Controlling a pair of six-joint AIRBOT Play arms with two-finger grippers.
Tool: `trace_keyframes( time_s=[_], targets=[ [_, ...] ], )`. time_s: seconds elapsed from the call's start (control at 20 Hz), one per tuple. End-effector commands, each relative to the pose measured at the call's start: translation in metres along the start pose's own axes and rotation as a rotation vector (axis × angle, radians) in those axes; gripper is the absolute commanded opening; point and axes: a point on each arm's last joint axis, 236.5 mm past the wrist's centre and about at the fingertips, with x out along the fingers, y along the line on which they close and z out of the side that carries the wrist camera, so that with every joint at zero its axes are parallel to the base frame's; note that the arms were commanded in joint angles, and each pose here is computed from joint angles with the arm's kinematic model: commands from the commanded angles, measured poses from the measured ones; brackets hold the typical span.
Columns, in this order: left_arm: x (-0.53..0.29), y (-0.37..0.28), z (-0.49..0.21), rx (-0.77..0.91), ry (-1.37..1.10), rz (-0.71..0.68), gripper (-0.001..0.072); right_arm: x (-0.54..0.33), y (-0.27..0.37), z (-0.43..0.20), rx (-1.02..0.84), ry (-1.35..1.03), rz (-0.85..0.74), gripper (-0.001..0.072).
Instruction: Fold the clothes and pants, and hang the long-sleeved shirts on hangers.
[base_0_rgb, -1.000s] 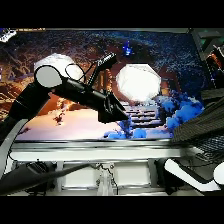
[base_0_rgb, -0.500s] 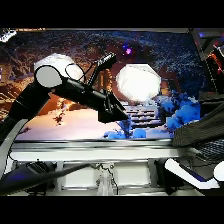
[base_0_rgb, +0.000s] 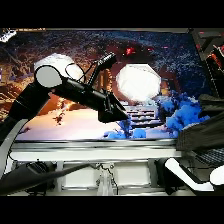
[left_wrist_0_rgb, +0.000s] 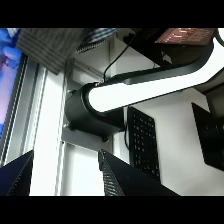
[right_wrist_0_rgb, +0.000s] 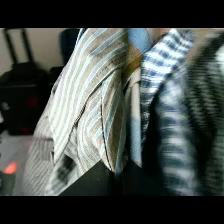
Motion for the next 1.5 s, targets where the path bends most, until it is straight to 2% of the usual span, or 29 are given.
trace_keyframes(
  time_s=[0.0,0.25,0.3,0.35,0.45,0.5,0.6,0.65,0.85,1.0,1.05,1.15,1.25,1.3,1.35,1.4,1.45],
  targets=[
    [0.0,0.0,0.001,-0.002,-0.001,0.0,0.0407,-0.006,-0.042,0.007,0.075,-0.001,-0.059,0.0027],
    [0.0,0.0,0.001,-0.001,-0.001,0.0,0.0407,-0.011,-0.072,0.011,0.145,0.0,-0.097,0.0032],
    [0.0,0.0,0.001,-0.001,-0.001,0.0,0.0407,-0.012,-0.07,0.014,0.15,-0.012,-0.086,0.0111],
    [0.0,0.0,0.001,-0.001,-0.001,0.0,0.0406,-0.013,-0.065,0.02,0.154,-0.036,-0.06,0.0236],
    [0.0,0.0,0.001,-0.001,-0.001,0.0,0.0407,-0.014,-0.042,0.037,0.173,-0.098,0.045,0.0415],
    [0.0,0.0,0.0,-0.001,-0.001,0.0,0.0407,-0.017,-0.03,0.046,0.18,-0.132,0.103,0.0463],
    [0.0,-0.001,0.0,-0.001,-0.001,0.0,0.0407,-0.029,-0.012,0.071,0.213,-0.228,0.206,0.0471],
    [0.0,0.0,0.001,-0.001,-0.001,0.0,0.0407,-0.038,-0.004,0.087,0.23,-0.291,0.259,0.051],
    [0.0,0.0,0.001,-0.002,-0.002,0.0,0.0407,-0.087,0.043,0.137,0.413,-0.46,0.582,0.0509],
    [-0.013,0.013,0.016,-0.005,-0.071,0.064,0.0407,-0.123,0.108,0.129,0.696,-0.257,0.966,0.0508],
    [-0.026,0.023,0.03,-0.018,-0.13,0.113,0.0407,-0.138,0.137,0.119,0.723,-0.159,1.087,0.0506],
    [-0.066,0.043,0.061,-0.028,-0.253,0.233,0.0407,-0.168,0.205,0.077,0.627,0.034,1.296,0.0508],
    [-0.114,0.063,0.081,-0.007,-0.311,0.401,0.0407,-0.202,0.265,0.004,0.409,0.269,1.43,0.05],
    [-0.139,0.072,0.089,0.007,-0.322,0.497,0.0407,-0.225,0.291,-0.042,0.278,0.393,1.496,0.0474],
    [-0.167,0.081,0.095,0.036,-0.326,0.607,0.0407,-0.252,0.309,-0.089,0.123,0.488,1.569,0.0383],
    [-0.191,0.087,0.101,0.075,-0.326,0.708,0.0407,-0.281,0.319,-0.131,-0.028,0.547,1.643,0.0341],
    [-0.217,0.093,0.106,0.12,-0.326,0.812,0.0407,-0.312,0.322,-0.168,-0.168,0.586,1.723,0.0342]
  ],
)
